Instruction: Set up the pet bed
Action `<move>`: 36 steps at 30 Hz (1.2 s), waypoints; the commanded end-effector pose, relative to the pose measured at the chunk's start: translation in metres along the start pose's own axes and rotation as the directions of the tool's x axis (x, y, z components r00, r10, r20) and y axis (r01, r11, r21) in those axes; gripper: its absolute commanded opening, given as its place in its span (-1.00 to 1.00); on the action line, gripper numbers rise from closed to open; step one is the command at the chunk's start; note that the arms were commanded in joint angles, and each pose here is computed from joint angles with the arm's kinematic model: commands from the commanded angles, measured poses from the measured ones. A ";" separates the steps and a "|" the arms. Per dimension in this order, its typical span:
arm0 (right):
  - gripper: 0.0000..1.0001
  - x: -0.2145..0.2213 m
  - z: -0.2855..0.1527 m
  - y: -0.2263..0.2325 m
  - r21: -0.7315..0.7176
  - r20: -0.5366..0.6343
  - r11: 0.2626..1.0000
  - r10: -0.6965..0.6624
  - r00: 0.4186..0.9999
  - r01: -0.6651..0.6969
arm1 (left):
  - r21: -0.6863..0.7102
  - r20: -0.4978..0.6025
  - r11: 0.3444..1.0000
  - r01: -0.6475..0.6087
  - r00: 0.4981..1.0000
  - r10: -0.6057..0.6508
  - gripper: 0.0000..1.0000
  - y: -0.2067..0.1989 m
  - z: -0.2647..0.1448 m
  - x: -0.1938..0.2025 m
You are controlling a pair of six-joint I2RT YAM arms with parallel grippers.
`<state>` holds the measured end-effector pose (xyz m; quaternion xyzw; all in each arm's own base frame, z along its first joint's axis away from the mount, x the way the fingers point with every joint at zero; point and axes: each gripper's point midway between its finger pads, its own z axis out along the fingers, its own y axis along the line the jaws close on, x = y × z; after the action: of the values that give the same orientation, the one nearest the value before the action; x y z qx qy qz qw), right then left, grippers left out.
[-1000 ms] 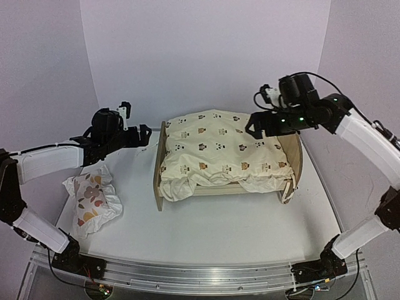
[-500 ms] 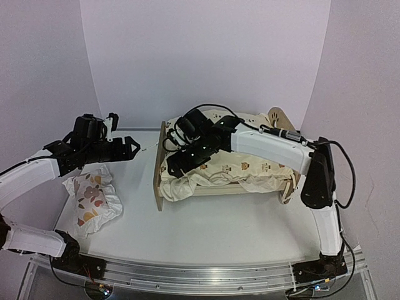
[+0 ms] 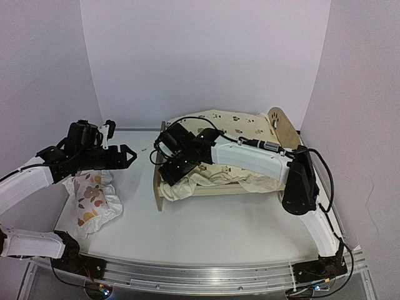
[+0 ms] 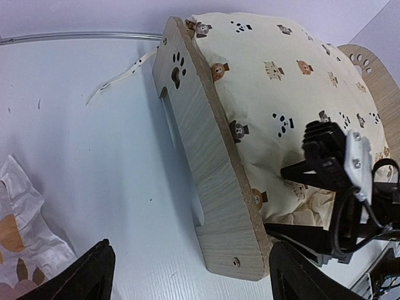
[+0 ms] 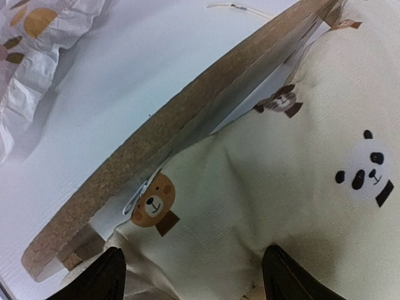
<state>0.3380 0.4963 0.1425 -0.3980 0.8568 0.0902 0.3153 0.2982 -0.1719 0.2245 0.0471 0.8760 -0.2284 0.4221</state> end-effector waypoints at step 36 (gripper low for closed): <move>-1.00 -0.046 -0.121 -0.157 0.039 0.265 0.954 0.276 0.924 -0.296 | 0.509 0.029 0.789 -0.344 0.923 0.384 0.41 -0.188 0.044 0.024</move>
<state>0.4249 0.3630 0.2614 -0.2464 0.8706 0.1286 0.4060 0.2622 -0.3292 0.2303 0.2818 0.8162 -0.3483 0.3648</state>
